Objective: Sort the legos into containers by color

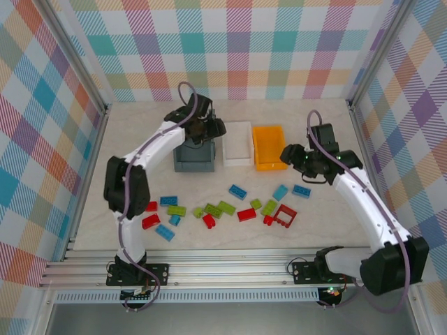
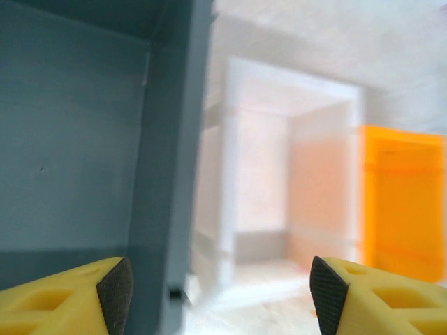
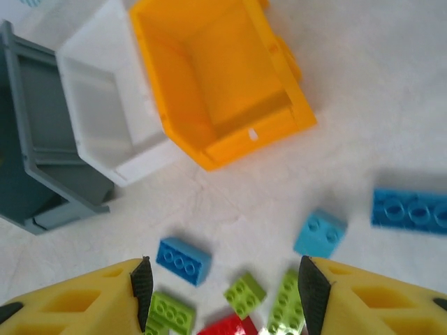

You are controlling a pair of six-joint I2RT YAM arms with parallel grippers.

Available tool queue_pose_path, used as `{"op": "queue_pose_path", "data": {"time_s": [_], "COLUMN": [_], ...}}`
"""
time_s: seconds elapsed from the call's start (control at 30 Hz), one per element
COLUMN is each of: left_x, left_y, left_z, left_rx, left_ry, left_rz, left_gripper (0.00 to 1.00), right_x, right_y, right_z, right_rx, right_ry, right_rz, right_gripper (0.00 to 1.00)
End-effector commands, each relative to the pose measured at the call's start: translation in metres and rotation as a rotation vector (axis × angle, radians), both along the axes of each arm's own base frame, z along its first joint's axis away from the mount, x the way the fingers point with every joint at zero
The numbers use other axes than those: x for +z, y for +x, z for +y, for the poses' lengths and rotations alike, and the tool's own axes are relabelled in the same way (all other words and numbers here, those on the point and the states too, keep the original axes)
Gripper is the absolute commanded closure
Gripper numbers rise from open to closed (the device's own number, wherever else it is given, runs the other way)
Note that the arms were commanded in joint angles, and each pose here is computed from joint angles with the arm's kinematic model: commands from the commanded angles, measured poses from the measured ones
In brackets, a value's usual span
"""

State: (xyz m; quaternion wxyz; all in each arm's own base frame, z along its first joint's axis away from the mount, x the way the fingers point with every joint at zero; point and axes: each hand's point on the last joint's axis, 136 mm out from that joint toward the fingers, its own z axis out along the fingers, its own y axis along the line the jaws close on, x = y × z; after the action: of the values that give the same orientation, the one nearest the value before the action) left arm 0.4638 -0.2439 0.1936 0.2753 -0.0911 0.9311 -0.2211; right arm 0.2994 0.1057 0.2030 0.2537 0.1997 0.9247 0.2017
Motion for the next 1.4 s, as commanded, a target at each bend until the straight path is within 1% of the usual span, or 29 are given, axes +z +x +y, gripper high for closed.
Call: {"op": "queue_pose_path", "data": {"time_s": [0.0, 0.03, 0.1, 0.17, 0.27, 0.3, 0.37, 0.47, 0.57, 0.63, 0.83, 1.0, 1.1, 1.27, 1.33, 1.37], "left_x": [0.080, 0.087, 0.098, 0.099, 0.089, 0.091, 0.083, 0.075, 0.068, 0.063, 0.067, 0.075, 0.078, 0.079, 0.081, 0.082], "left_y": [-0.039, -0.056, -0.096, -0.143, -0.214, -0.230, -0.267, -0.301, -0.318, -0.322, -0.325, -0.322, -0.319, -0.314, -0.312, -0.308], "left_z": [-0.022, -0.030, -0.048, -0.069, -0.098, -0.106, -0.116, -0.122, -0.124, -0.124, -0.127, -0.125, -0.124, -0.123, -0.118, -0.113], "left_rx": [-0.087, -0.131, -0.217, -0.309, -0.436, -0.459, -0.510, -0.549, -0.564, -0.565, -0.585, -0.587, -0.585, -0.574, -0.557, -0.533], "left_ry": [-0.149, -0.167, -0.203, -0.235, -0.261, -0.272, -0.251, -0.211, -0.161, -0.142, -0.148, -0.115, -0.091, -0.057, -0.044, -0.025], "left_rz": [-0.147, -0.165, -0.201, -0.223, -0.248, -0.283, -0.312, -0.382, -0.410, -0.409, -0.434, -0.470, -0.488, -0.501, -0.508, -0.511], "left_gripper": [0.29, 0.23, 0.19, 0.15, 0.14, 0.14, 0.13, 0.08, 0.08, 0.08, 0.08, 0.08, 0.08, 0.09, 0.09, 0.09], "right_x": [-0.029, -0.034, -0.046, -0.057, -0.075, -0.079, -0.090, -0.111, -0.130, -0.141, -0.162, -0.177, -0.185, -0.185, -0.174, -0.163], "right_y": [-0.035, -0.041, -0.050, -0.056, -0.057, -0.054, -0.049, -0.038, -0.025, -0.018, -0.001, -0.001, -0.001, -0.003, 0.001, 0.006], "right_z": [-0.017, -0.021, -0.028, -0.032, -0.036, -0.036, -0.039, -0.039, -0.039, -0.040, -0.051, -0.060, -0.065, -0.070, -0.075, -0.077], "right_rx": [-0.157, -0.182, -0.246, -0.331, -0.483, -0.511, -0.604, -0.700, -0.778, -0.818, -0.900, -0.945, -0.960, -0.946, -0.908, -0.865], "right_ry": [0.002, -0.002, -0.004, 0.023, 0.104, 0.128, 0.176, 0.286, 0.386, 0.424, 0.473, 0.487, 0.483, 0.446, 0.408, 0.372], "right_rz": [0.159, 0.179, 0.217, 0.256, 0.335, 0.357, 0.431, 0.530, 0.568, 0.602, 0.633, 0.678, 0.689, 0.681, 0.618, 0.568], "right_gripper": [0.39, 0.37, 0.30, 0.25, 0.22, 0.22, 0.20, 0.19, 0.18, 0.18, 0.17, 0.20, 0.28, 0.57, 0.69, 0.72]}}
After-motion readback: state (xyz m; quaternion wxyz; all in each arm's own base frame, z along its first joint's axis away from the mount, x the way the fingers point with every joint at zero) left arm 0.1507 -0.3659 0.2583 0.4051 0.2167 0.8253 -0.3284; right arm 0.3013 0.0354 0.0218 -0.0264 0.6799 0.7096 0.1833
